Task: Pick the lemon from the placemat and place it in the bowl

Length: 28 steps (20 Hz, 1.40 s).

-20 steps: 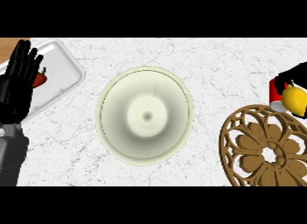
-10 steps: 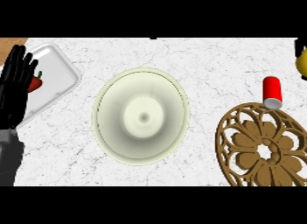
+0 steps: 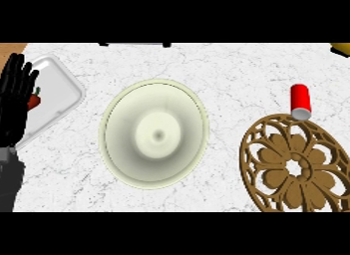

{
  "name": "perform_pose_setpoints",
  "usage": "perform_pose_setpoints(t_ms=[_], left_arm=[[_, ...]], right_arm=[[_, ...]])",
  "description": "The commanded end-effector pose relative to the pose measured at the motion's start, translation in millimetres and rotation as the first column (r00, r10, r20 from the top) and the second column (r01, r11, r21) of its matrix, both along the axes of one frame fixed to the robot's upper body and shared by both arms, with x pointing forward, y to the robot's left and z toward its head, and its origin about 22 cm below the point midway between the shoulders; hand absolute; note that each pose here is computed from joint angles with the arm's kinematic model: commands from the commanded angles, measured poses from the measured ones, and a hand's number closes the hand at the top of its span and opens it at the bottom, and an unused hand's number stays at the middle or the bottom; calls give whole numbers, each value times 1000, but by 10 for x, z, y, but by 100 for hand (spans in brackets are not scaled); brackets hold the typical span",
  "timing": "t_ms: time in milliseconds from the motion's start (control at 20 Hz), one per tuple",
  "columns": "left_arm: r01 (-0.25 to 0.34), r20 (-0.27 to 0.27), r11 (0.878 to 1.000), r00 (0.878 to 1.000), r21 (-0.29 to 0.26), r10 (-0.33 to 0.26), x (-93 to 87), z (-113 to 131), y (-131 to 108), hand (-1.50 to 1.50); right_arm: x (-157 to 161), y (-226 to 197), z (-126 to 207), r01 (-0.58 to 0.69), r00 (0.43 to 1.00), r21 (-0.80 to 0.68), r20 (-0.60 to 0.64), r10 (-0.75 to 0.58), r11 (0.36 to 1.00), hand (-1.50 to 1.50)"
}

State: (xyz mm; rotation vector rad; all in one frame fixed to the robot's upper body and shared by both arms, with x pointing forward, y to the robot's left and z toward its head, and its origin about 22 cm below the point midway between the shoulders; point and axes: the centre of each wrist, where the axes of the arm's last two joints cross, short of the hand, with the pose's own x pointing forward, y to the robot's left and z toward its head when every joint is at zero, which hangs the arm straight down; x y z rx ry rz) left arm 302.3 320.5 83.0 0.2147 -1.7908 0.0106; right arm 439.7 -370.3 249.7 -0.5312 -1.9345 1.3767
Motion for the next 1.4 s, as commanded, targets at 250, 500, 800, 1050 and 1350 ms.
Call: perform_pose_setpoints(t_ms=[250, 500, 800, 1050, 1350], left_arm=[[-28, -9, 1000, 1000, 0, 28, -74, 62, 185, 0], [-53, -15, 999, 998, 4, 53, -16, 87, 112, 0], [-50, -24, 999, 998, -15, 50, -92, 22, 180, 0], [-56, -22, 998, 998, 1, 56, -137, -11, 260, 0], [-43, -1, 999, 999, 12, 43, -136, -21, 119, 0]], right_arm=[[201, 713, 269, -265, 938, 173, -180, 295, 949, 150], [233, 1393, 586, -312, 913, 137, -232, 337, 940, 150], [87, 2265, 551, -377, 883, 76, -271, 383, 923, 150], [-133, 2819, 237, -405, 850, 54, -345, 397, 913, 150], [-475, 3170, -266, -369, 865, 9, -363, 346, 930, 150]])
